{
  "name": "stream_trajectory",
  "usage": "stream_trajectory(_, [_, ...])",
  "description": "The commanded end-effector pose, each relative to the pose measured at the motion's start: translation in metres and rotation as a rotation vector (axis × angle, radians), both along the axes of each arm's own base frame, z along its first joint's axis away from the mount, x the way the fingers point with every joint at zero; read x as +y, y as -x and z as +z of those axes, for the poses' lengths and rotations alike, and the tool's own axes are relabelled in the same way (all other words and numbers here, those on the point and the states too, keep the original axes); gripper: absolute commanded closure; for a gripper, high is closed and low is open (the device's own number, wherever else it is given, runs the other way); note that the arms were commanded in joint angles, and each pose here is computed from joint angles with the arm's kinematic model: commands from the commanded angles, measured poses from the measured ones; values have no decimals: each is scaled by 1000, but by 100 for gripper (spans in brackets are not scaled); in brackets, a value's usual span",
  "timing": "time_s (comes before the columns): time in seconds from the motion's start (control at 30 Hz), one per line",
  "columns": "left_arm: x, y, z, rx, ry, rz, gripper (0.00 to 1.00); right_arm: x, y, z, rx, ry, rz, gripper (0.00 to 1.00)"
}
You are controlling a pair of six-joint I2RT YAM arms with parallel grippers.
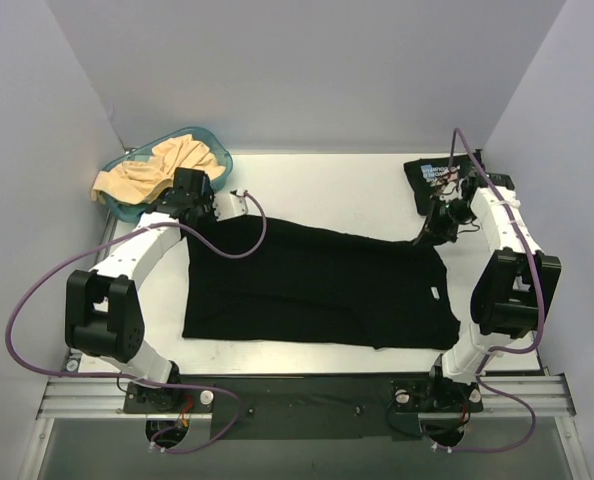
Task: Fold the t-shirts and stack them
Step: Fold the other side of the tshirt into a rectangle
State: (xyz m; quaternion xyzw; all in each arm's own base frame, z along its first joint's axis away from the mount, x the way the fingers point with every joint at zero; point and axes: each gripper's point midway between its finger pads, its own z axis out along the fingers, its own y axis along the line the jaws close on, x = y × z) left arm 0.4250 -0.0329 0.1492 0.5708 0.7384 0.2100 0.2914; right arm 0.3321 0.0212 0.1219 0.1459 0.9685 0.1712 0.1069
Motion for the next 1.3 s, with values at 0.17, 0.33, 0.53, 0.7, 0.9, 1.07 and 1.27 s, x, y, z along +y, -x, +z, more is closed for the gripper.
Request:
stream_trajectory(0.17, [-6, 67, -28, 205, 66, -55, 100, 6, 68, -26, 182, 10, -10, 100])
stream_trajectory(0.33, [-17, 115, -47, 408, 69, -189, 100, 14, 103, -35, 284, -11, -42, 100])
stream_trajectory(0.53, [-12, 135, -79, 481, -11, -244, 100, 11, 130, -61, 402, -10, -73, 100])
stream_trajectory(0.7, [-14, 126, -83, 434, -30, -244, 100, 4, 121, -55, 366, 33, -89, 100])
stream_trajectory(0.9, [14, 80, -71, 326, -84, -135, 100, -19, 111, -22, 319, 157, -75, 100])
stream_trajectory(1.07, [11, 88, -73, 367, -94, -194, 100, -19, 118, -15, 335, 147, -91, 100])
stream_trajectory(1.27, [5, 129, -97, 521, -56, -251, 100, -10, 144, -37, 456, 99, -78, 100])
